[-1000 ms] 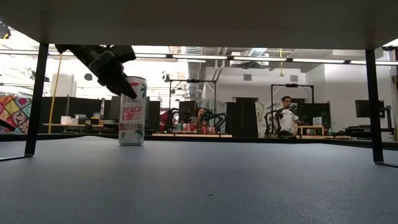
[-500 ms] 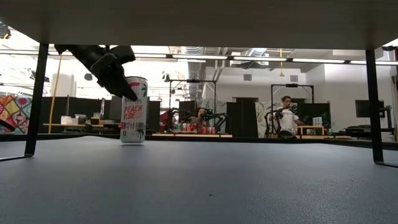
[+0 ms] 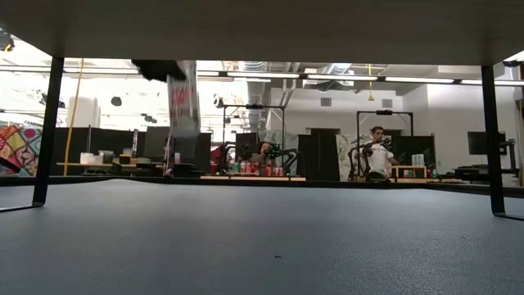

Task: Place canned beverage on shelf
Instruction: Put the white pink soda can on the shelf aligned with the other white pink soda cans

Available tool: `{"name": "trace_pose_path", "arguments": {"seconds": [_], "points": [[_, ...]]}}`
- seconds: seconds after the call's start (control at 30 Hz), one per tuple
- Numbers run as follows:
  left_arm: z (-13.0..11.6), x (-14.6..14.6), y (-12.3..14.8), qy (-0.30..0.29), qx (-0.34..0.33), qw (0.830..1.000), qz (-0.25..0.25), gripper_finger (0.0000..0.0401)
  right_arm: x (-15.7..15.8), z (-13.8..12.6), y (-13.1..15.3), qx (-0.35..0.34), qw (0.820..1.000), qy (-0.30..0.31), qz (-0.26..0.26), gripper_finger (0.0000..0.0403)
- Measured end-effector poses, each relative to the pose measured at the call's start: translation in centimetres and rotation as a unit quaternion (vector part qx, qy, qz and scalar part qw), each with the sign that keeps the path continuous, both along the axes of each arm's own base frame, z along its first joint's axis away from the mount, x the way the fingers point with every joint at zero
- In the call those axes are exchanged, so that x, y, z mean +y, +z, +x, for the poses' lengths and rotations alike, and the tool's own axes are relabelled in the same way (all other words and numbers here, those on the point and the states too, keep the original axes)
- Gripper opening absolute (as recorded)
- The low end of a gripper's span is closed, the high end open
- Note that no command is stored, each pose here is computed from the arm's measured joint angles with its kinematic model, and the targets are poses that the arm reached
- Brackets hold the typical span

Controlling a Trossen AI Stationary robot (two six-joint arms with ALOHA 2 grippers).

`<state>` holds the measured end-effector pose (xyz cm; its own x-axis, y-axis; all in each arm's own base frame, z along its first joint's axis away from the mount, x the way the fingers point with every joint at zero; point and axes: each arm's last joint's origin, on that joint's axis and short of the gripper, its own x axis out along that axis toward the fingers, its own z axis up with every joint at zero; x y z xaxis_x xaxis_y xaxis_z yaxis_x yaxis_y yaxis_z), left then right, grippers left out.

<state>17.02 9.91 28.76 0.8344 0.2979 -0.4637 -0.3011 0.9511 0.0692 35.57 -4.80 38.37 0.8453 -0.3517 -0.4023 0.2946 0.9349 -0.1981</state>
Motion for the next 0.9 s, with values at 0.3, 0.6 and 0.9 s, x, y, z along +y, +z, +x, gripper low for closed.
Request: {"name": "trace_pose_path", "arguments": {"seconds": [0.3, 0.6, 0.9], "points": [[0.3, -1.8, 5.5, -0.038, -0.06, 0.996, 0.052, 0.0232, 0.2, 0.8, 2.2, -0.117, 0.991, 0.066, -0.014, 0.0256], [0.9, -3.7, 7.4, -0.051, -0.076, 0.99, 0.106, 0.0232, 0.8, 1.0, 2.9, -0.157, 0.983, 0.098, -0.007, 0.0328], [1.7, -4.7, 7.7, -0.07, -0.102, 0.987, 0.099, 0.0232, 2.3, 1.7, 2.7, -0.165, 0.978, 0.123, -0.021, 0.0358]]}}
